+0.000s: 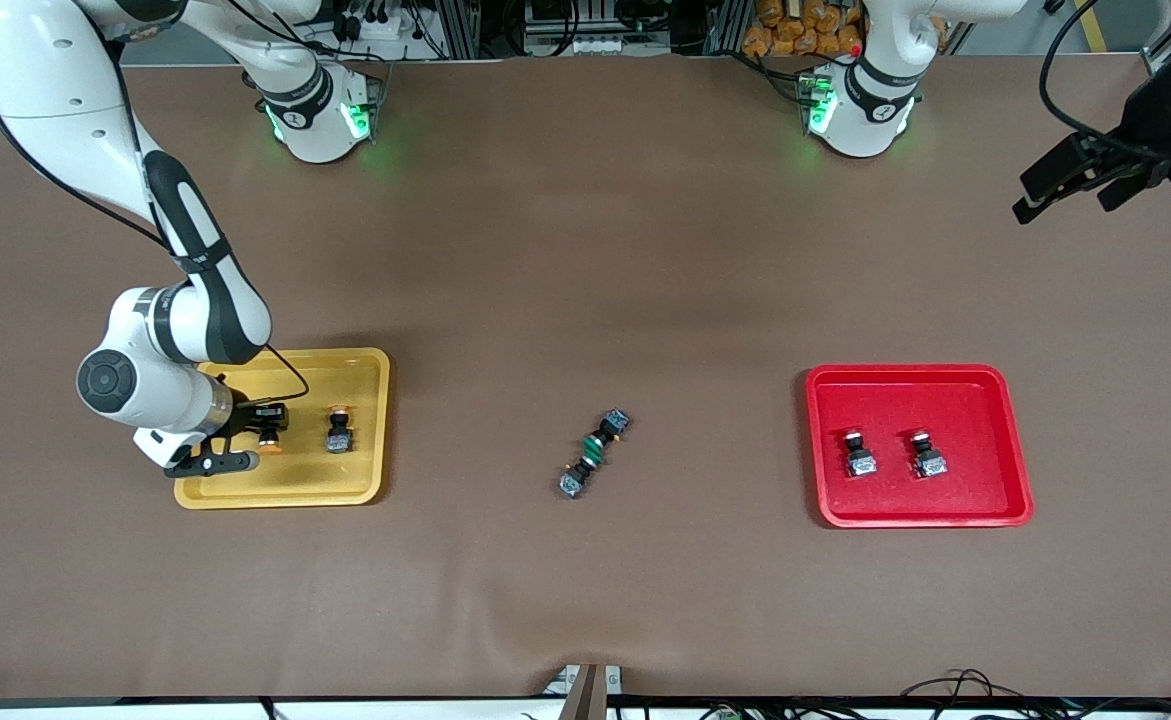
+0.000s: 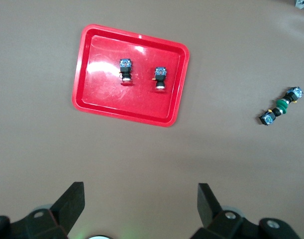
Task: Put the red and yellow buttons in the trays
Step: 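Release the red button in the red tray while the right gripper carries yellow button, then release the yellow button in the yellow tray with the right gripper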
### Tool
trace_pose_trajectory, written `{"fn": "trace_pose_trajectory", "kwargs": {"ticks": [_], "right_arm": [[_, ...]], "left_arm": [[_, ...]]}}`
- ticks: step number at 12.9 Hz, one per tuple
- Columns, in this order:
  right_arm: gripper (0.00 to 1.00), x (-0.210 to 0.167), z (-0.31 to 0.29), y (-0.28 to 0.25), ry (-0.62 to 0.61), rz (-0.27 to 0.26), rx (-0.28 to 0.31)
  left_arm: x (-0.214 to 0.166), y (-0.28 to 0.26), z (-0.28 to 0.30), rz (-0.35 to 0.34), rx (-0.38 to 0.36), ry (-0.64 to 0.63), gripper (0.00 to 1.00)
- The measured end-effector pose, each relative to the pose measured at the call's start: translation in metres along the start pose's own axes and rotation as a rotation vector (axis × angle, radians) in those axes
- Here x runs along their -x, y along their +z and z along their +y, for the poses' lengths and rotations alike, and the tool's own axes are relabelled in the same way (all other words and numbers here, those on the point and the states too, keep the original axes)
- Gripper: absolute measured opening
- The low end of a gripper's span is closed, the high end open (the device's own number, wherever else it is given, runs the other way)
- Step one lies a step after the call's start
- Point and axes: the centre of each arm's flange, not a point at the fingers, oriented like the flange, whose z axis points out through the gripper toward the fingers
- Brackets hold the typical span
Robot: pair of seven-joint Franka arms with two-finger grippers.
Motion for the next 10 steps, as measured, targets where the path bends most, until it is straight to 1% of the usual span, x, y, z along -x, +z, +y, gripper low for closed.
{"fn": "trace_pose_trajectory", "kwargs": {"ticks": [2, 3, 4, 5, 8, 10], "right_arm": [[0.72, -0.001, -0.001, -0.005, -0.001, 0.008, 0.001], [0.81, -0.002, -0.001, -0.011, -0.002, 0.011, 0.001], [0.92, -0.003, -0.002, -0.023, -0.003, 0.006, 0.0], [1.0, -0.003, -0.002, -0.04, -0.004, -0.004, -0.001], [1.0, 0.008, -0.009, -0.122, -0.01, -0.03, -0.001], [1.0, 0.025, -0.014, -0.187, -0.014, -0.036, 0.002]], "left_arm": [[-0.006, 0.001, -0.001, 0.006, -0.004, -0.007, 1.0], [-0.01, 0.001, -0.002, 0.009, -0.006, -0.003, 1.0], [-0.012, 0.0, -0.003, 0.013, -0.007, 0.015, 1.0], [-0.014, -0.001, -0.005, 0.016, -0.008, 0.034, 1.0], [-0.018, -0.005, -0.017, 0.026, -0.008, 0.037, 1.0], [-0.018, -0.006, -0.019, 0.029, -0.018, 0.037, 1.0]]}}
